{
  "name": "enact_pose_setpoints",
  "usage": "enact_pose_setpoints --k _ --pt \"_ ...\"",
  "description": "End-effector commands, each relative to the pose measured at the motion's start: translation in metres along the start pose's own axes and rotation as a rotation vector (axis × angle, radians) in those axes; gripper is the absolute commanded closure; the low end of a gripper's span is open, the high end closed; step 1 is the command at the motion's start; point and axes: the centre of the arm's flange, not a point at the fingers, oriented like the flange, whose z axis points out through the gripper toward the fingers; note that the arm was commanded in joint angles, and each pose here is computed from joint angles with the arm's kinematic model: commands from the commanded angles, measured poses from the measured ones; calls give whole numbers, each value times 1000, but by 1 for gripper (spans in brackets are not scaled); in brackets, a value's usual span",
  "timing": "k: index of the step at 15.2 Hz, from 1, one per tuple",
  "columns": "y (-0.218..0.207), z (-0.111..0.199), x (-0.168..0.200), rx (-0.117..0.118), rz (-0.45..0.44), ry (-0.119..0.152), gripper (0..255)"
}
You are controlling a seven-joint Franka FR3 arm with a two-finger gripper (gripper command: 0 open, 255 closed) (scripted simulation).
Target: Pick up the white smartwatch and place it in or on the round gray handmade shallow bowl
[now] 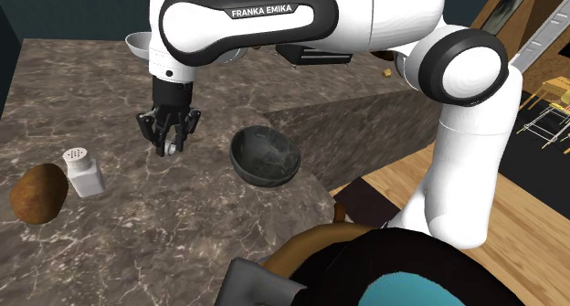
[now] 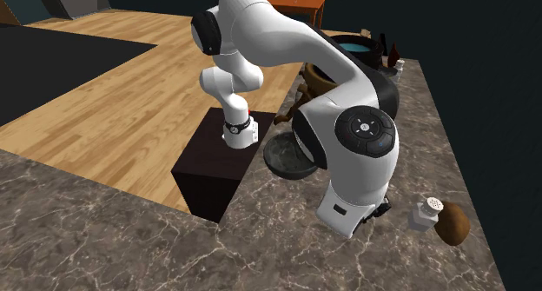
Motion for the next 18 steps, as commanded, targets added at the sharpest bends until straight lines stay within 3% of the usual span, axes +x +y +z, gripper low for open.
enact_pose_setpoints --k 1,5,18 --pt "0 0 0 0 0 0 255" --pt "0 0 0 0 0 0 255" --pt "-17 -66 -9 0 0 0 255"
